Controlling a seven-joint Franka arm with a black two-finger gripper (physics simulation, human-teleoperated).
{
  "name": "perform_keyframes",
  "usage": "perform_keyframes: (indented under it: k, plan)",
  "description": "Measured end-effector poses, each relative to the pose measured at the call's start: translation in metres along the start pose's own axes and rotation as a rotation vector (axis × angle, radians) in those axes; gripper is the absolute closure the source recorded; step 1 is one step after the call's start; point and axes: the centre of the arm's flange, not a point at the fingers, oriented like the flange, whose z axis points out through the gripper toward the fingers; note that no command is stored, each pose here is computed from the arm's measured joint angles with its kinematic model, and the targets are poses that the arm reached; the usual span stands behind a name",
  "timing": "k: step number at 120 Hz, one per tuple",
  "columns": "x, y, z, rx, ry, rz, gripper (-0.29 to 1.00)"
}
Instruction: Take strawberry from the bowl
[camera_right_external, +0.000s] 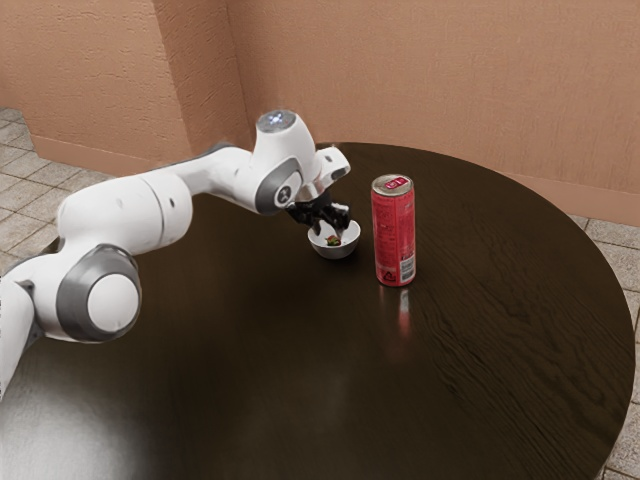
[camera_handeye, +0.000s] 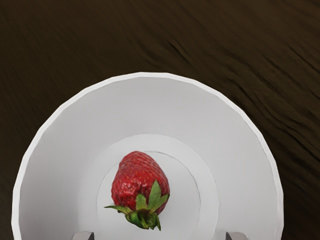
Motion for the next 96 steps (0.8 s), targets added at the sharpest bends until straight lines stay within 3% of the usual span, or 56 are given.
perform_keyframes:
  k: [55, 63, 96]
  plan:
    - [-0.001, -0.014, 0.042, -0.025, 0.098, -0.014, 0.40]
    - [-0.001, -0.014, 0.046, -0.030, 0.113, -0.011, 0.32]
    - [-0.002, -0.013, 0.051, -0.034, 0.159, 0.019, 0.37]
